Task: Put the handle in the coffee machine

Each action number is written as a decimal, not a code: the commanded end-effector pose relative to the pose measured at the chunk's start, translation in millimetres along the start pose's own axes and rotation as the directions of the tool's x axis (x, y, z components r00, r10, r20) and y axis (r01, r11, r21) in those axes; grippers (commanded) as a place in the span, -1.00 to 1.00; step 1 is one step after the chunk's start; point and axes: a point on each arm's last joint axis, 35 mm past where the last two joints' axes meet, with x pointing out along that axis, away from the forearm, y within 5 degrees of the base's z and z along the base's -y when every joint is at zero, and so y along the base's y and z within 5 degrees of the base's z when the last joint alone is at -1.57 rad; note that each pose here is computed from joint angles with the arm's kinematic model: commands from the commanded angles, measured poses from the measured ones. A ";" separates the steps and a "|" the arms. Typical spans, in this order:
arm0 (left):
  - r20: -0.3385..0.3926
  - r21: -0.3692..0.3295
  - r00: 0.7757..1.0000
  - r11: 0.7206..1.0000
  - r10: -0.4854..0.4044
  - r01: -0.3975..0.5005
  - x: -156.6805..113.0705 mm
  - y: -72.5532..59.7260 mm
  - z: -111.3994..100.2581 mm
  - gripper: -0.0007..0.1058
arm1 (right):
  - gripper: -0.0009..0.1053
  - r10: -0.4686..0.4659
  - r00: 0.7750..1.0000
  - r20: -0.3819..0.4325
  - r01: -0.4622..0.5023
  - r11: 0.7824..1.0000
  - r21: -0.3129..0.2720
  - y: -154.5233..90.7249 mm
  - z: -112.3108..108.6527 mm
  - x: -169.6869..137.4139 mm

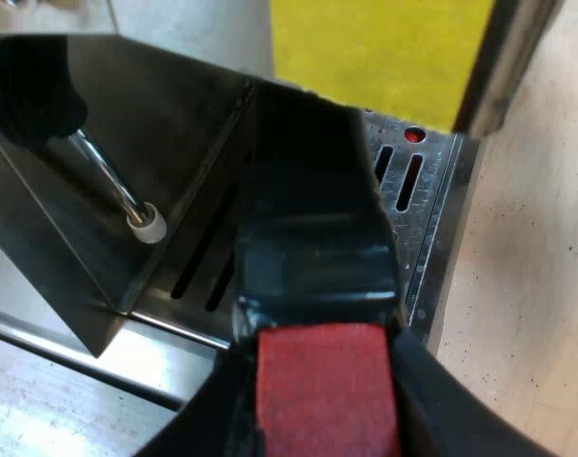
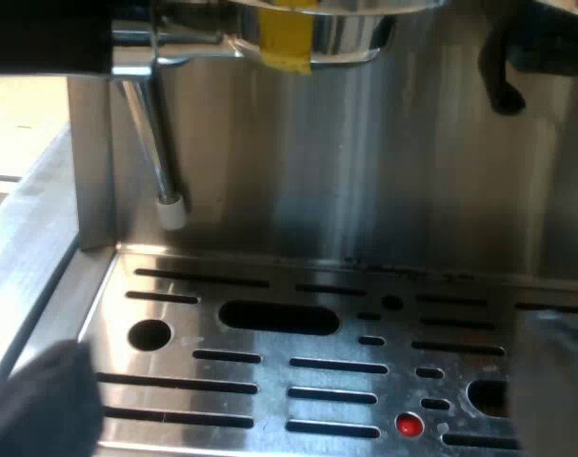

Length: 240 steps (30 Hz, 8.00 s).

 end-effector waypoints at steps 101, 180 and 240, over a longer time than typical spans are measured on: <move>0.146 -0.029 0.983 0.994 0.109 -0.106 -61.4 -2.0 -2.1 -0.16 | -0.46 -0.198 0.878 0.435 0.077 0.957 0.281 -41.9 46.1 96.8; -0.329 -0.253 0.944 0.965 -0.022 -0.066 -17.7 -57.5 34.5 -0.97 | -0.46 -0.184 0.874 0.451 0.079 0.967 0.241 -42.0 48.2 95.3; -0.204 -0.416 0.978 0.901 0.042 -0.125 3.3 -104.8 31.4 -0.97 | -0.46 0.300 0.927 0.225 -0.291 0.954 -0.071 -87.2 7.9 -46.5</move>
